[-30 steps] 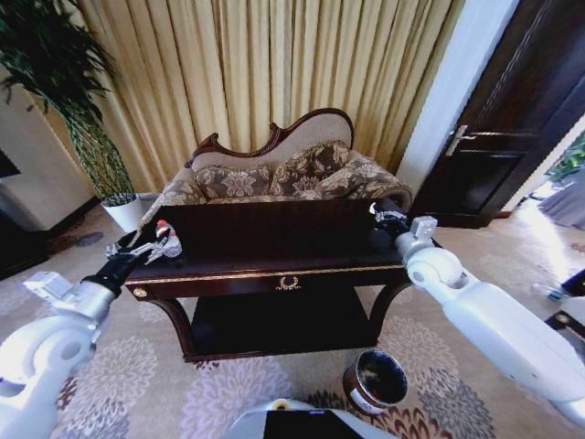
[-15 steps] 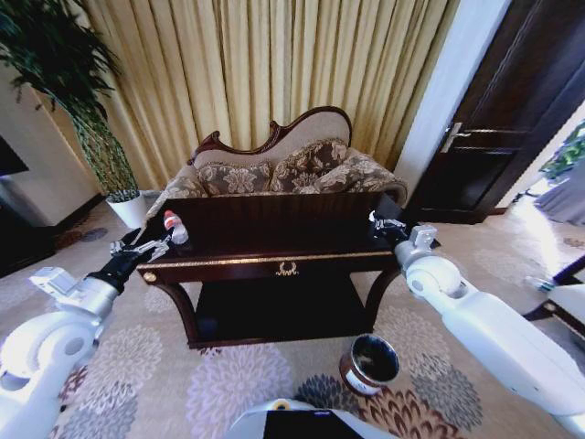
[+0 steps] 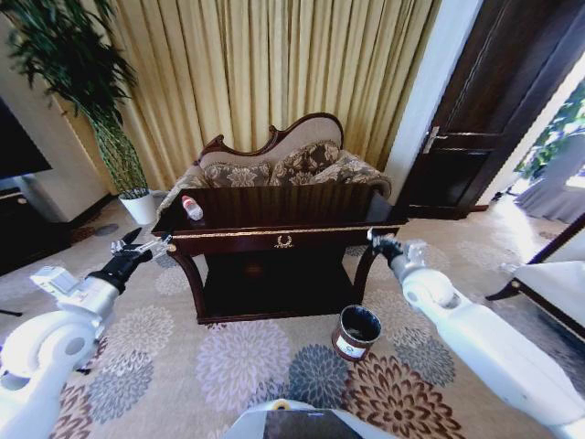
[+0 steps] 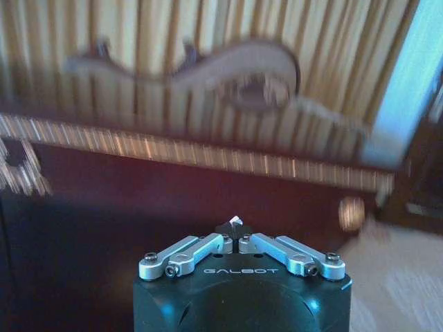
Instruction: Move to the front of the table and place the trash on the table into the trash bin.
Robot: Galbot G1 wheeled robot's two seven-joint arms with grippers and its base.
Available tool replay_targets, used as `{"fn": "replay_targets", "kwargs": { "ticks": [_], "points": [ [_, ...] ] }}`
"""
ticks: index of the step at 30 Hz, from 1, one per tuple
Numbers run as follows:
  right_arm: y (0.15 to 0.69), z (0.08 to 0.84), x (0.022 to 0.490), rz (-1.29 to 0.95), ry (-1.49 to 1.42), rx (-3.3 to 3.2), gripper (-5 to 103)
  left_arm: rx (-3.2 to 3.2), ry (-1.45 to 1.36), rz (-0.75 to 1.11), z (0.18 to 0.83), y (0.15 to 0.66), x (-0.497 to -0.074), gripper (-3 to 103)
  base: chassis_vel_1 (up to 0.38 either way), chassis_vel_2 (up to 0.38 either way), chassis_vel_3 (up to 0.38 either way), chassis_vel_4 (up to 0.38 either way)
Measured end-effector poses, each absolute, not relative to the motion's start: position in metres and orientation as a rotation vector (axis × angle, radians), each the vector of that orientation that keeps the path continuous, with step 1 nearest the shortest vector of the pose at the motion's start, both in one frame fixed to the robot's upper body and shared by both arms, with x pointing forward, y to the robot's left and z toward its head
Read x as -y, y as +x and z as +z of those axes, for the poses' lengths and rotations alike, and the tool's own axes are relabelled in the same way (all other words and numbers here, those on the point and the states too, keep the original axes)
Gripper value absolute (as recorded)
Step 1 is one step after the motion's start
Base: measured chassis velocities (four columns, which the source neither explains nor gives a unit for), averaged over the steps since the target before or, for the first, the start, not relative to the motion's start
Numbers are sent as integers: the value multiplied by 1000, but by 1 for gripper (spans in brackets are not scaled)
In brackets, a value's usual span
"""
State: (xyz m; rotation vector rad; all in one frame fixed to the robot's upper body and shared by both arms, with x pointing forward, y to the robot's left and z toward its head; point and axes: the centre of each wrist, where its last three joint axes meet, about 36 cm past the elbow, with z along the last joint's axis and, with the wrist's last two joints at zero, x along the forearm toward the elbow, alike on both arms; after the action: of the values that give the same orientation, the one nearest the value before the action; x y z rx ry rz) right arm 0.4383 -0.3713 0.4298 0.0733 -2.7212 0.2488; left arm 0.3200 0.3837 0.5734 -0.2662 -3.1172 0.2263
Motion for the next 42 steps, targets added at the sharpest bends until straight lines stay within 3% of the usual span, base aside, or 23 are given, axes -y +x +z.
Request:
{"fn": "replay_targets", "kwargs": {
  "ticks": [13, 22, 23, 25, 28, 29, 35, 37, 42],
  "points": [
    [432, 295, 389, 327, -100, 2528, 0, 3118, -247, 236, 571, 317, -384, 100, -19, 20, 22, -19],
    [421, 255, 373, 417, -98, 2481, -1, 3138, -244, 251, 567, 313, -385, 100, 0, 0, 0, 0],
    [422, 252, 372, 445, -91, 2484, 9, 3143, -245, 250, 568, 312, -386, 100, 0, 0, 0, 0],
    [422, 251, 371, 459, -85, 2488, 9, 3145, -242, 249, 569, 311, -387, 100, 0, 0, 0, 0],
    [426, 252, 366, 475, -101, 2500, 26, 3146, -233, 249, 569, 312, -389, 100, 0, 0, 0, 0],
    [426, 252, 366, 475, -101, 2500, 26, 3146, -233, 249, 569, 312, -389, 100, 0, 0, 0, 0],
    [429, 255, 364, 484, -123, 2522, 54, 3145, -236, 255, 568, 313, -389, 100, 0, 0, 0, 0],
    [430, 258, 364, 480, -126, 2542, 54, 3145, -236, 253, 568, 313, -389, 100, 0, 0, 0, 0],
    [445, 330, 351, 279, -84, 2748, 76, 3148, -232, 247, 569, 314, -391, 100, 0, 0, 0, 0]
  ]
}}
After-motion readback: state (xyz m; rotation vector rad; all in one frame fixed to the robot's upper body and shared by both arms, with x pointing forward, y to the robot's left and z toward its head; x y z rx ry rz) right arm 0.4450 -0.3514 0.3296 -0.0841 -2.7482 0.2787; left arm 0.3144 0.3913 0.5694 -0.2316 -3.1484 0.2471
